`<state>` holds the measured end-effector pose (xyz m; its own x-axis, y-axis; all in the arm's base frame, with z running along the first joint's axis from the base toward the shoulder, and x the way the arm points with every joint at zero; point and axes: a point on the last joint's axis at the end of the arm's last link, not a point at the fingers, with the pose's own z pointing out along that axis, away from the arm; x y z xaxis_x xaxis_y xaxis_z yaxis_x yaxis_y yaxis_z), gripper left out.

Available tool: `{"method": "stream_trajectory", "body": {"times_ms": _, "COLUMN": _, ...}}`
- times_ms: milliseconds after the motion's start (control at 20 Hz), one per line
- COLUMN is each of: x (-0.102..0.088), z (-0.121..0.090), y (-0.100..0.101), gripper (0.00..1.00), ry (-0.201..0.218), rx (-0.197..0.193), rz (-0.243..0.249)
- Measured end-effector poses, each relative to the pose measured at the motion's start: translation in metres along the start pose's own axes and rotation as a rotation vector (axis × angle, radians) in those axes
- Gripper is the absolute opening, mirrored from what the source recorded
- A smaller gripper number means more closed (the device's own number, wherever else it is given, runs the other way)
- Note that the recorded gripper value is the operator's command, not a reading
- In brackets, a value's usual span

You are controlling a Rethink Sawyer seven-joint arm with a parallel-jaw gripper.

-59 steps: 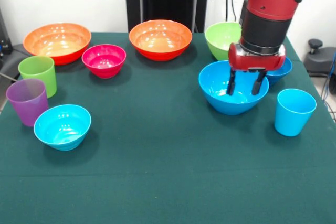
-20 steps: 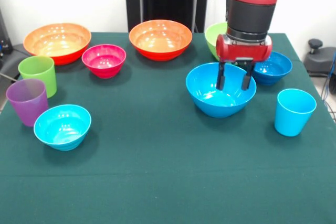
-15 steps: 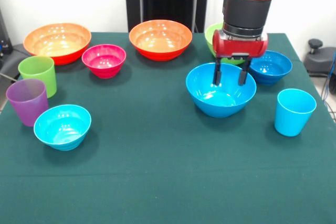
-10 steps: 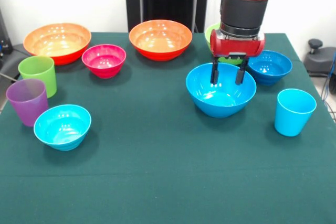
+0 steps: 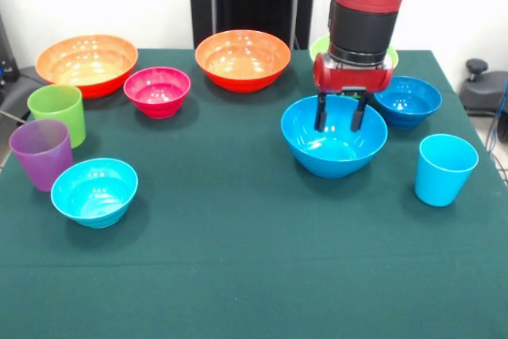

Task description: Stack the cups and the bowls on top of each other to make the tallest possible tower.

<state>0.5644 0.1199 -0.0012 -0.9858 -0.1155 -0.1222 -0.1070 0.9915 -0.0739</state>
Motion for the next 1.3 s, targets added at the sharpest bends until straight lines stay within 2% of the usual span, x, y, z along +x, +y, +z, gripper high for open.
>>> {"method": "stream_trajectory", "body": {"times_ms": 450, "x": 0.028, "z": 0.026, "y": 0.005, "gripper": 1.00, "ry": -0.024, "rx": 0.000, "rz": -0.063}}
{"method": "stream_trajectory", "body": {"times_ms": 750, "x": 0.035, "z": 0.035, "y": 0.004, "gripper": 1.00, "ry": -0.006, "rx": -0.002, "rz": -0.066}}
{"method": "stream_trajectory", "body": {"times_ms": 900, "x": 0.032, "z": 0.044, "y": 0.002, "gripper": 1.00, "ry": -0.001, "rx": -0.003, "rz": -0.063}}
{"method": "stream_trajectory", "body": {"times_ms": 1100, "x": 0.006, "z": 0.054, "y": -0.005, "gripper": 1.00, "ry": 0.021, "rx": 0.000, "rz": -0.049}}
{"method": "stream_trajectory", "body": {"times_ms": 1200, "x": -0.005, "z": 0.055, "y": -0.007, "gripper": 1.00, "ry": 0.040, "rx": 0.004, "rz": -0.044}}
{"method": "stream_trajectory", "body": {"times_ms": 1300, "x": -0.025, "z": 0.058, "y": -0.009, "gripper": 1.00, "ry": 0.077, "rx": 0.009, "rz": -0.035}}
